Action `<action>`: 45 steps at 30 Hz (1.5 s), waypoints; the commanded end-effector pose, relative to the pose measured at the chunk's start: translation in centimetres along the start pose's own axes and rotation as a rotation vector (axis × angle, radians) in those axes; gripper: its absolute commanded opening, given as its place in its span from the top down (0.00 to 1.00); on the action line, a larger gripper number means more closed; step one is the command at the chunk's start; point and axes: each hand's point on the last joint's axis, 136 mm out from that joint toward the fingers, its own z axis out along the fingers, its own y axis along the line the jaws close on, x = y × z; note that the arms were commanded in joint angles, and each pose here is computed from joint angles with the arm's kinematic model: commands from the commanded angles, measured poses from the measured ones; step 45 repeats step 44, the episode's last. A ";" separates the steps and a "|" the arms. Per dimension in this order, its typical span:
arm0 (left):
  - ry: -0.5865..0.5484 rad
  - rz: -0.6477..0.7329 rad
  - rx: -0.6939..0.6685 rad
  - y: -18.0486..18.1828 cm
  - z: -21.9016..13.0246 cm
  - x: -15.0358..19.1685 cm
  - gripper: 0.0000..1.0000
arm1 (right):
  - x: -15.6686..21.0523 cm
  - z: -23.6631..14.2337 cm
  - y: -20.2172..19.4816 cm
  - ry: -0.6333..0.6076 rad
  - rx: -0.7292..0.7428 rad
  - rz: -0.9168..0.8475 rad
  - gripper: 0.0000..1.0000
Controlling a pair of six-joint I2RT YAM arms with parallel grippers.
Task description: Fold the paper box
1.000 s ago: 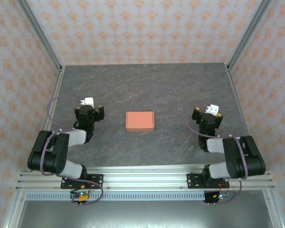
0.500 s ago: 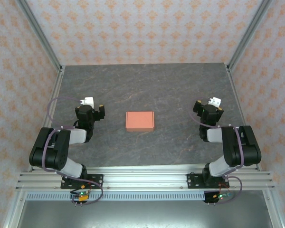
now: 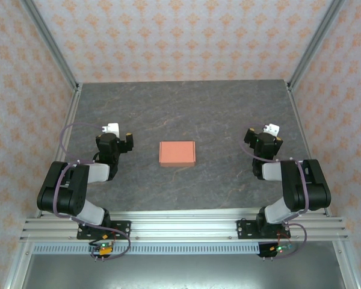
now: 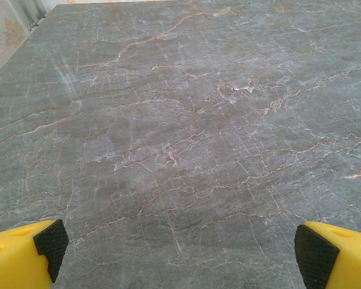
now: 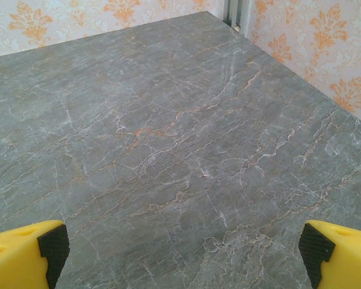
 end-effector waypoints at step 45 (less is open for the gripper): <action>-0.051 -0.010 -0.011 0.3 0.2 -1.7 0.00 | 0.2 0.2 2.3 0.043 -0.124 -0.045 0.01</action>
